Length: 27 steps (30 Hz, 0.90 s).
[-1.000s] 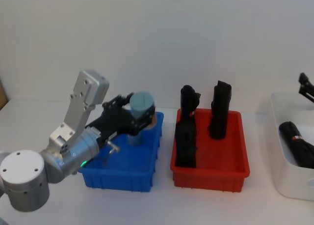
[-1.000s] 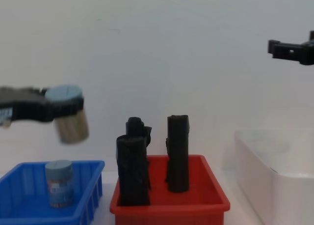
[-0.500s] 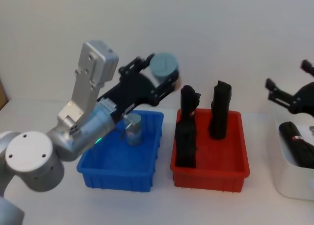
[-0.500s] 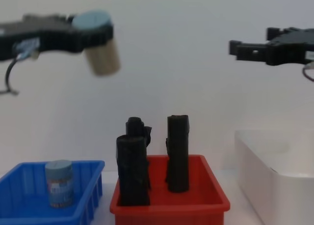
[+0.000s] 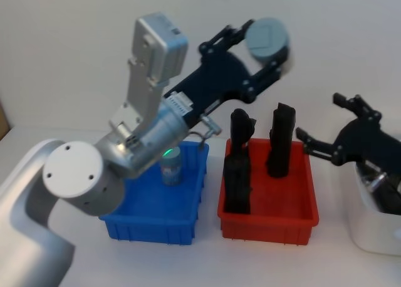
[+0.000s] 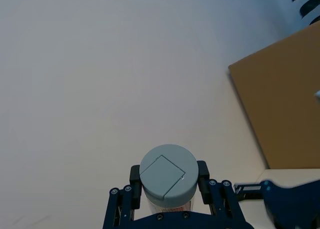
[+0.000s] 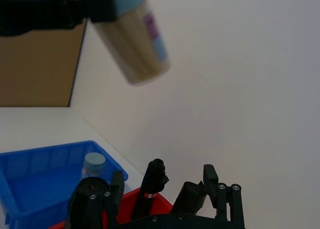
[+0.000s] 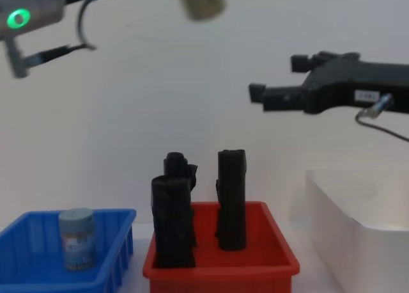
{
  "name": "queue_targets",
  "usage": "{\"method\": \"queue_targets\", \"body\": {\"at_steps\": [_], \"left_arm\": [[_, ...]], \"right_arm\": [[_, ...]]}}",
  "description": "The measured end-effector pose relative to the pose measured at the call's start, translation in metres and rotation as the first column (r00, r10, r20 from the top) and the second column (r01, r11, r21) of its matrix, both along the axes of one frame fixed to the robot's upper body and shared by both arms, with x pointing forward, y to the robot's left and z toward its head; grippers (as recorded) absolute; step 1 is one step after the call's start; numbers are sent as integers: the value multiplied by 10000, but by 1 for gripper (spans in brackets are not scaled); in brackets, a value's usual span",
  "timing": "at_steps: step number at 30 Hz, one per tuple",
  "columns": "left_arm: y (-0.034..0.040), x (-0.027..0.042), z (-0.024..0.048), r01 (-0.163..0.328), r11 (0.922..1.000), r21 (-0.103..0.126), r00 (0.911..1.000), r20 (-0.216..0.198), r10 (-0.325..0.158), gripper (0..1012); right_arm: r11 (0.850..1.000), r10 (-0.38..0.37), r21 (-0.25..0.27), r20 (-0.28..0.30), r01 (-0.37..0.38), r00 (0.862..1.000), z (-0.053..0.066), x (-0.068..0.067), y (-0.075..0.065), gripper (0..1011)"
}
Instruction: Pick the cotton swabs from the blue box and place them into the white box.
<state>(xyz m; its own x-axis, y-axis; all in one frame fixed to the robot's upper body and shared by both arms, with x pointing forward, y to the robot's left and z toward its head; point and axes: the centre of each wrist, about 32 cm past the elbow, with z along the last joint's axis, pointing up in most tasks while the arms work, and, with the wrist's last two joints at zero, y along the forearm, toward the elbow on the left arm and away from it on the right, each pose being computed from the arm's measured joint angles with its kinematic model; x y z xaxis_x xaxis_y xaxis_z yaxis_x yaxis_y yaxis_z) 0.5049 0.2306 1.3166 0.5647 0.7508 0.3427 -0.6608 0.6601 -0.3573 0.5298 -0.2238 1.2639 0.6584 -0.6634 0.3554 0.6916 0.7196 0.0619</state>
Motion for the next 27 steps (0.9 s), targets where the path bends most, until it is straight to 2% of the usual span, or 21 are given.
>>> {"method": "queue_targets", "body": {"at_steps": [5, 11, 19, 27], "left_arm": [[-145, 47, 50, 475, 9988, -126, 9987, 176, -473, 669], [-244, 70, 64, 710, 9972, -234, 9974, 104, -708, 669], [-294, 74, 46, 637, 9973, -351, 9975, -272, -647, 669], [-310, 80, -25, 413, 9979, -491, 9961, -754, -450, 669]], "right_arm": [[9989, 156, -435, 57, -153, 9999, -25, 24, 49, 1002], [9980, 60, -638, 206, -47, 9998, -70, 41, 105, 1002], [9982, -224, -548, 528, 253, 9984, -107, 46, 152, 1002], [9982, -353, -461, 644, 383, 9973, -133, 32, 169, 1002]]}}
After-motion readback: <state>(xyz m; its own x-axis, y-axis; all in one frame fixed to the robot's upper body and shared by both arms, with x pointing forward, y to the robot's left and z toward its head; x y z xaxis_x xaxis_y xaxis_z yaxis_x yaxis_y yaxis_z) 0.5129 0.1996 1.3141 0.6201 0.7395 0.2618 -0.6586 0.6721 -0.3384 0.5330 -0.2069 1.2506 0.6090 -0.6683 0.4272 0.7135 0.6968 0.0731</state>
